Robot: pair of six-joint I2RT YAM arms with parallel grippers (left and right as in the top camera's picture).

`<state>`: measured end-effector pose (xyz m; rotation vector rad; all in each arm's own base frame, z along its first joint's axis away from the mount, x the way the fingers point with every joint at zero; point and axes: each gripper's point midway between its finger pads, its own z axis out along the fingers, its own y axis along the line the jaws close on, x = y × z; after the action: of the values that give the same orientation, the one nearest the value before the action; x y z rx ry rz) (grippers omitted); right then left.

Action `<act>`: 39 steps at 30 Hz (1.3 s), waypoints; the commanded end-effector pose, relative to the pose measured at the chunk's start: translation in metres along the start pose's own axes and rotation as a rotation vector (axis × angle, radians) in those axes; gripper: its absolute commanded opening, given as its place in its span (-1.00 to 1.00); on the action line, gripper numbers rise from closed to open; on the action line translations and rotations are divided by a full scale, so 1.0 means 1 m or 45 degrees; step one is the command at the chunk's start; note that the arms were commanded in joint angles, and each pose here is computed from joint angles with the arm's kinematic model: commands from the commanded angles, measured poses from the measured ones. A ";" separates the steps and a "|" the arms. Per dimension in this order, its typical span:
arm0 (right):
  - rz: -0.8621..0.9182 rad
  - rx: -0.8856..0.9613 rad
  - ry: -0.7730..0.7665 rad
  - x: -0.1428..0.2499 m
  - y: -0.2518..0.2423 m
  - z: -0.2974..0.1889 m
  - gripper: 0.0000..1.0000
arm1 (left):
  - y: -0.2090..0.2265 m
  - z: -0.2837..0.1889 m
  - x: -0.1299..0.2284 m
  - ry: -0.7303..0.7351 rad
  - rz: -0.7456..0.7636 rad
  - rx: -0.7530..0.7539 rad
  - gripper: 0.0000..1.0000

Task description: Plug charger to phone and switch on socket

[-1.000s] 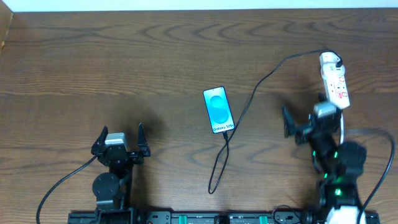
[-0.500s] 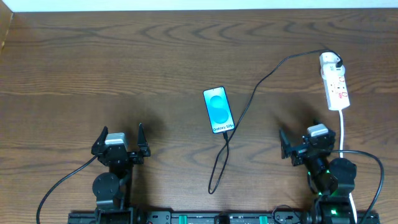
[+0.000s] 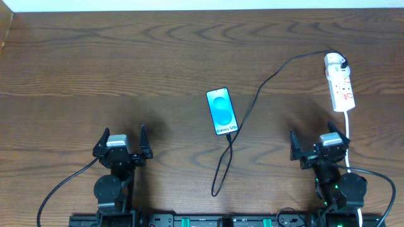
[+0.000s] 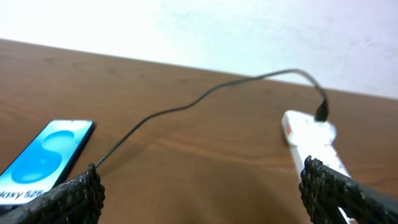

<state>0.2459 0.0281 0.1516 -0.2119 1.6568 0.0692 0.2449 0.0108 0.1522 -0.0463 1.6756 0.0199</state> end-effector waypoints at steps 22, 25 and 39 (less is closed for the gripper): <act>0.132 0.192 -0.025 -0.003 -0.025 -0.005 0.98 | -0.001 0.001 0.015 0.059 0.010 0.010 0.88; 0.132 0.192 -0.025 -0.003 -0.025 -0.005 0.99 | -0.001 0.001 0.015 0.059 0.010 0.010 0.88; 0.132 0.192 -0.025 -0.003 -0.025 -0.005 0.98 | -0.001 0.000 0.015 0.059 0.010 0.010 0.87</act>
<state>0.2465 0.0039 0.1564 -0.0280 1.6478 0.0202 0.2449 0.0108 0.1522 -0.0467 1.6756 0.0196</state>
